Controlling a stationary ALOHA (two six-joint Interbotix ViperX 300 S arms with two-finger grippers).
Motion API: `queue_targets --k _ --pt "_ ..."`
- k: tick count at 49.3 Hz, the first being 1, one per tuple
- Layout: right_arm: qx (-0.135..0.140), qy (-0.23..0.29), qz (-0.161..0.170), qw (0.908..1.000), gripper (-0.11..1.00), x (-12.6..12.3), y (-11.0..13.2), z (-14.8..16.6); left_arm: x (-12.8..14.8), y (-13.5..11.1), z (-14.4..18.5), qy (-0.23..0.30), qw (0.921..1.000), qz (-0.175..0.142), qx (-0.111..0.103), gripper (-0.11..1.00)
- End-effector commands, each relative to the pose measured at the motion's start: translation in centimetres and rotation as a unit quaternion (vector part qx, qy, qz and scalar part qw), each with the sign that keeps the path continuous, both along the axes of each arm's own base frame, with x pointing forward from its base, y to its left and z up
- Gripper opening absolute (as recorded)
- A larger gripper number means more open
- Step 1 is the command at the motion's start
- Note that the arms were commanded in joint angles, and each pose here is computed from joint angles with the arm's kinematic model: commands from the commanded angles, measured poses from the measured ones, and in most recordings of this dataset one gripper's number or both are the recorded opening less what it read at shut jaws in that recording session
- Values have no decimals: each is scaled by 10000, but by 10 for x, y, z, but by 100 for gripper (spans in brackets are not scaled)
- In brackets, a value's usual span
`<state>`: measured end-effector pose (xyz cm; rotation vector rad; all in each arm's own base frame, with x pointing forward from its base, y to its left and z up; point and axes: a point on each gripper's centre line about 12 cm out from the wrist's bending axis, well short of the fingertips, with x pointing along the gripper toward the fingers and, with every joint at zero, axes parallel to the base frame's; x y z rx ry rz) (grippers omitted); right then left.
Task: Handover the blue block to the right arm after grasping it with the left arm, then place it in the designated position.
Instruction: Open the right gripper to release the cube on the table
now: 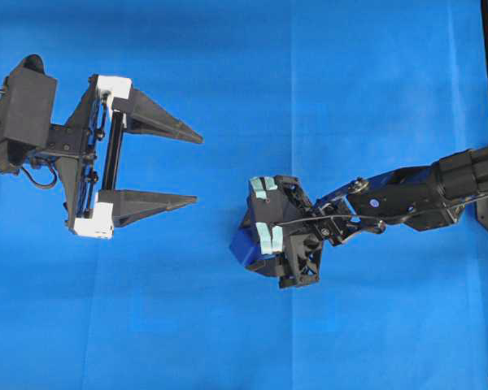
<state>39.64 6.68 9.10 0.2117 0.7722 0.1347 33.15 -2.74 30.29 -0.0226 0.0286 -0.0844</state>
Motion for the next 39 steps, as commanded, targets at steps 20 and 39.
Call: queue_targets --k 20,39 --pt "-94 -266 -84 9996 92 6 1 34 0 0 9 -139 9999 4 11 92" --pt "-430 -641 -318 9965 92 -11 -1 112 -1 1 9 -140 9999 4 19 92"
